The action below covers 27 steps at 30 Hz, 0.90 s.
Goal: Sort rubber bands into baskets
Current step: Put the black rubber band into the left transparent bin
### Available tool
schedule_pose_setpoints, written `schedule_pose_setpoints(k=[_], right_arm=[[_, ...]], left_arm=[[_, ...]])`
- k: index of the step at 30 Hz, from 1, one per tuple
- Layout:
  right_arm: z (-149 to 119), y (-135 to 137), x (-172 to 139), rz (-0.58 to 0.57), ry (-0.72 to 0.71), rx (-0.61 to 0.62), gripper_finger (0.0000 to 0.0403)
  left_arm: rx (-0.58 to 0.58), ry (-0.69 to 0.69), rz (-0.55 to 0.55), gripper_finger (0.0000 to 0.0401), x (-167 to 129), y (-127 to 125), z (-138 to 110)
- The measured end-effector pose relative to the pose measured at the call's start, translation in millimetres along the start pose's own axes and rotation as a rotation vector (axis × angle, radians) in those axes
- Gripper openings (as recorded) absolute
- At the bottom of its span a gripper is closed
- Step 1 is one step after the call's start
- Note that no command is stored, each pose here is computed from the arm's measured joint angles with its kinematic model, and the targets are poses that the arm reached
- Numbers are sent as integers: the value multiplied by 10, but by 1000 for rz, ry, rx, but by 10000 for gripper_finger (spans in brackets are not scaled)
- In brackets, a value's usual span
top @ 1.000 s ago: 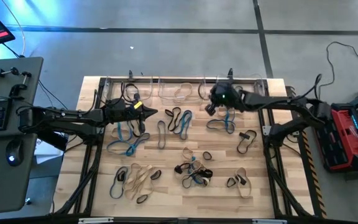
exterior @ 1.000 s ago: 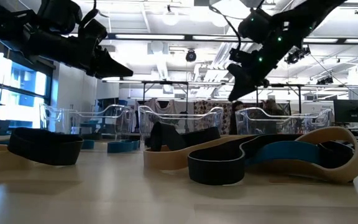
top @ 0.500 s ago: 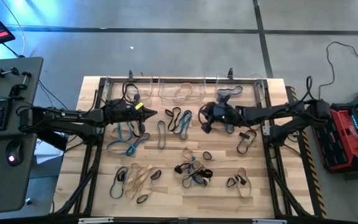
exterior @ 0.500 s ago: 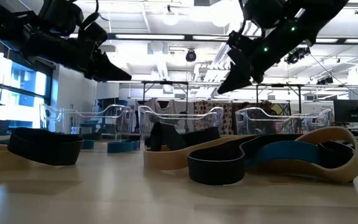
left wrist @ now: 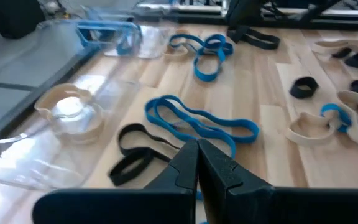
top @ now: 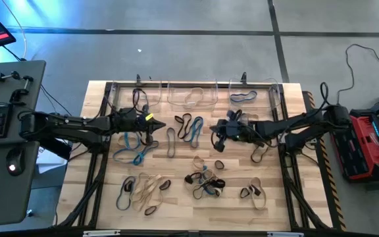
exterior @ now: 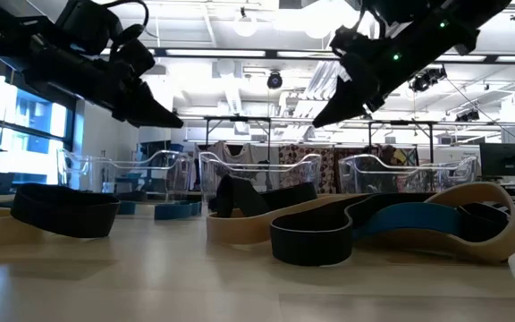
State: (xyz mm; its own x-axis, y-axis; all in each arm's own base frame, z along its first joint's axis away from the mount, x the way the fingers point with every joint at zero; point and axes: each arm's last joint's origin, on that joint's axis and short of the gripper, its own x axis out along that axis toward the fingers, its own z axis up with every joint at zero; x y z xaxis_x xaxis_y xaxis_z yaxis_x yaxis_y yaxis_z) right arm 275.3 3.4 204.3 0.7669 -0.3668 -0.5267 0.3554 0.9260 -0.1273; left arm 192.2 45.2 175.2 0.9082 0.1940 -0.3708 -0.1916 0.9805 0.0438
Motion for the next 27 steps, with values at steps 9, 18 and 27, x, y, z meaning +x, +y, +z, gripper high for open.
schedule_pose_setpoints(k=[9,18,27], right_arm=[[-109,277,-136,89,52,-73,0],[-69,603,-516,173,316,29,0],[157,915,-981,328,391,6,1]], left_arm=[[13,16,-111,0,-3,-145,-14],[23,15,-155,0,-9,-234,-12],[69,8,-124,0,-8,-226,-7]])
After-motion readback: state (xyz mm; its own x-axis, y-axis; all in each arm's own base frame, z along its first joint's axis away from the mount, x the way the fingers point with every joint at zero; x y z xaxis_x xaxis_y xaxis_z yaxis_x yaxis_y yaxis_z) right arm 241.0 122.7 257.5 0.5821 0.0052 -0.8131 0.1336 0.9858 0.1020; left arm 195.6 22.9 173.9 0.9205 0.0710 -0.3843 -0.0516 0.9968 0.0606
